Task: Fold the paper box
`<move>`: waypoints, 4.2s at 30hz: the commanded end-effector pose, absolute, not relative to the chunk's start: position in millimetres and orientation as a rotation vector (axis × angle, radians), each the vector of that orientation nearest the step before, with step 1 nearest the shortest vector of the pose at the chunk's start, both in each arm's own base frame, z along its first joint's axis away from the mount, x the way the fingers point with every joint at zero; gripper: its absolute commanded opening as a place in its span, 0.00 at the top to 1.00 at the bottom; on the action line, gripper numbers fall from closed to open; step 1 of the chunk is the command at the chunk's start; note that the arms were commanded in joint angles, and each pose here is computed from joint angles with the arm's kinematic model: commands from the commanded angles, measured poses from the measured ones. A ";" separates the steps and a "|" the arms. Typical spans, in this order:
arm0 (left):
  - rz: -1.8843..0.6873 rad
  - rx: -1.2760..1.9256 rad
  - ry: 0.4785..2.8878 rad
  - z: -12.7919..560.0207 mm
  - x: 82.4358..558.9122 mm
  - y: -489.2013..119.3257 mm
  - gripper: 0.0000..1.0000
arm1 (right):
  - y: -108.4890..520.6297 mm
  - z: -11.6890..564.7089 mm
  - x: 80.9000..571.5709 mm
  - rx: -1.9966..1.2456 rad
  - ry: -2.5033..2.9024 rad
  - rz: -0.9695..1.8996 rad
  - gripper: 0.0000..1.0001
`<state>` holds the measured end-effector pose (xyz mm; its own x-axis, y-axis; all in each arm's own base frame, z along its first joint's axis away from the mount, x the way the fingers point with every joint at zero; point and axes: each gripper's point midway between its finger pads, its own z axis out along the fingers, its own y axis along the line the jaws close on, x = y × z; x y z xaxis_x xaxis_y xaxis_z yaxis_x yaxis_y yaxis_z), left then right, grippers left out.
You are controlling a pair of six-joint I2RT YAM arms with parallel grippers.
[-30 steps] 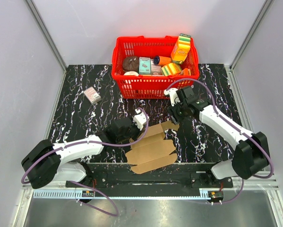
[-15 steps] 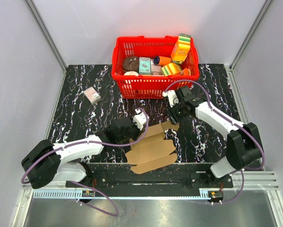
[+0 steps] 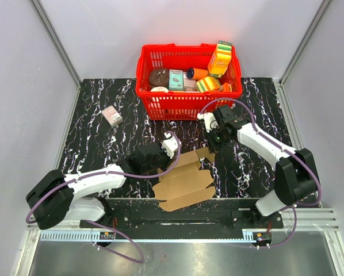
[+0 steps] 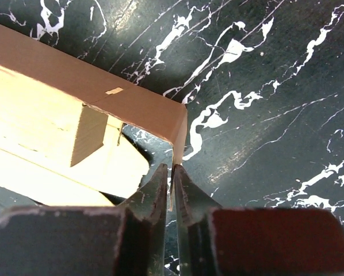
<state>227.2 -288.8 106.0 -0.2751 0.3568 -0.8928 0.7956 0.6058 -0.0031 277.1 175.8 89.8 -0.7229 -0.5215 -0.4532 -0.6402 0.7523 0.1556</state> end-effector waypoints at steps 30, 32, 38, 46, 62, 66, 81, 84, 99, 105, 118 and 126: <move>-0.583 0.924 1.869 109.4 226.4 -291.8 1.00 | 208.0 123.5 267.7 -0.664 2.625 0.701 1.00; -0.584 0.925 1.869 109.4 226.2 -292.0 1.00 | 208.1 123.0 264.0 -0.662 2.628 0.711 1.00; -0.587 0.924 1.870 109.4 225.9 -292.2 1.00 | 205.1 119.4 251.3 -0.623 2.632 0.728 1.00; -0.590 0.929 1.868 109.4 225.3 -292.6 1.00 | 207.0 111.5 237.6 -0.606 2.632 0.751 1.00; -0.588 0.926 1.867 110.0 225.4 -291.8 1.00 | 228.0 103.2 229.0 -0.547 2.636 0.877 0.83; -0.588 0.926 1.867 110.0 225.4 -291.8 1.00 | 231.7 103.8 226.7 -0.542 2.618 0.919 0.71; -0.587 0.927 1.870 109.1 225.6 -292.1 1.00 | 261.1 143.3 229.7 -0.500 2.388 1.194 0.43; -0.589 0.930 1.871 108.6 225.2 -292.4 1.00 | 251.6 146.9 239.6 -0.452 2.366 1.120 0.43; -0.587 0.930 1.872 108.4 225.5 -292.4 1.00 | 122.8 135.2 280.4 0.026 2.479 0.157 0.41; -0.585 0.929 1.874 107.8 225.7 -292.2 1.00 | 111.8 124.0 300.2 0.078 2.487 0.044 0.40; -0.588 0.931 1.870 108.8 225.1 -292.2 1.00 | 145.6 102.9 355.2 -0.261 2.450 0.151 0.40; -0.589 0.931 1.872 108.4 225.3 -292.5 1.00 | 173.3 88.7 335.7 -0.461 2.518 0.366 0.41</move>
<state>226.8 -289.7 106.6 -0.2741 0.3541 -0.8941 0.7958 0.6055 -0.0042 338.1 151.2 87.2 -0.8057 -0.1759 -0.5656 -0.2656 0.9608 0.0795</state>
